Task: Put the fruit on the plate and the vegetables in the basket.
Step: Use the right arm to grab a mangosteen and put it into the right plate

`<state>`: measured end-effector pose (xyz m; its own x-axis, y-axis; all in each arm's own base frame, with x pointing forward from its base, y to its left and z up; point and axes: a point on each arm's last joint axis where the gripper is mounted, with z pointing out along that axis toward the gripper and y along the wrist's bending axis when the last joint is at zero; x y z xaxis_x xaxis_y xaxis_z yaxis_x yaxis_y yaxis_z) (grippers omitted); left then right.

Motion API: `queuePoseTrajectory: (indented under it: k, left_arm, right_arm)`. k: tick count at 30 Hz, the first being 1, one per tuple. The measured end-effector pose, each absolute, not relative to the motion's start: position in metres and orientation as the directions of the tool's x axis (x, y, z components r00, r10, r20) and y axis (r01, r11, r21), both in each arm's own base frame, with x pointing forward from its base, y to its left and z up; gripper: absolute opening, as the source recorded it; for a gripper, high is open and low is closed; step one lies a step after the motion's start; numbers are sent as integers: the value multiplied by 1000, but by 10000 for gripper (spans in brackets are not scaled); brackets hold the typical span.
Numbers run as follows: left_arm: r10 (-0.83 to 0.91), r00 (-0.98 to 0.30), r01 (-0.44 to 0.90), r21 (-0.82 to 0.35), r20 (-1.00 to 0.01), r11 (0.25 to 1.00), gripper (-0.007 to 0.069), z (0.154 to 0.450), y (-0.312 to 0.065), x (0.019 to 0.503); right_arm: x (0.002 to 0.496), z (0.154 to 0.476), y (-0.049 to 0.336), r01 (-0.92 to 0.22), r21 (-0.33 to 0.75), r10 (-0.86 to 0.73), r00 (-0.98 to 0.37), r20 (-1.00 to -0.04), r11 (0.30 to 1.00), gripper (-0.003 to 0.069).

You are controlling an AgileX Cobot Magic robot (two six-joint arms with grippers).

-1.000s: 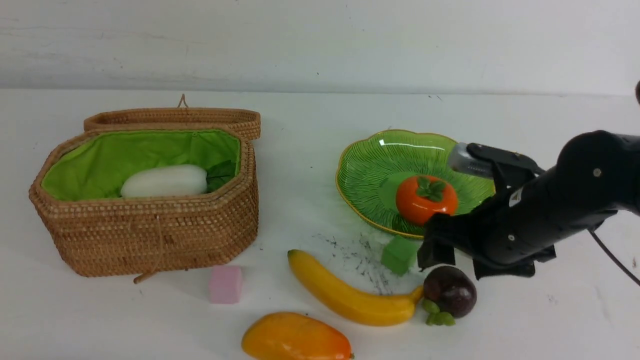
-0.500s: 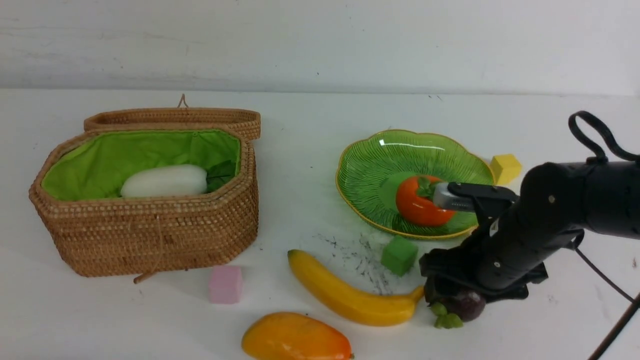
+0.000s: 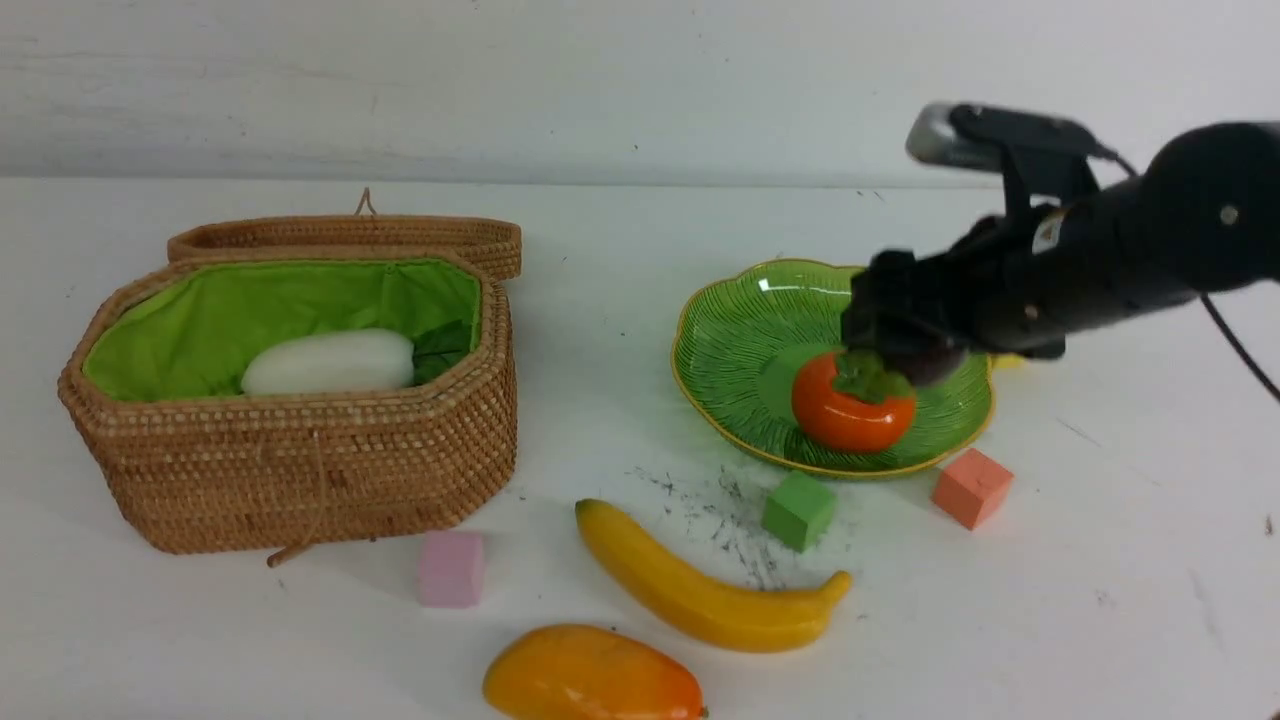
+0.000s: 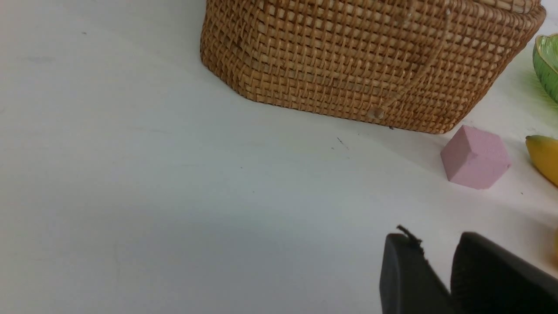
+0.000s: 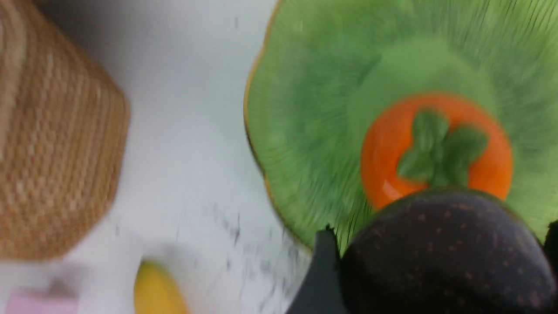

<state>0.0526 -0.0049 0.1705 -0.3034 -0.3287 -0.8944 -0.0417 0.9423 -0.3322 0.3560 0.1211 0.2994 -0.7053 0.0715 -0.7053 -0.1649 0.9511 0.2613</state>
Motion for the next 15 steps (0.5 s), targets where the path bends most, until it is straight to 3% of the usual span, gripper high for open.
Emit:
queuePoseTrajectory:
  k: [4,11,15]
  left_arm:
    - [-329,-303,-42,-332,-894,942,165,171,-5,53]
    - [-329,-303,-42,-333,-894,942,171,171,-5,53]
    - [-329,-303,-42,-333,-894,942,176,171,-5,53]
  right_arm:
    - [397,298,104,-92,292,167,-643,-747,952,581]
    - [441,242,80,105,387,353,-669,-654,916,581]
    - [448,225,74,149,402,392,-667,-633,903,581]
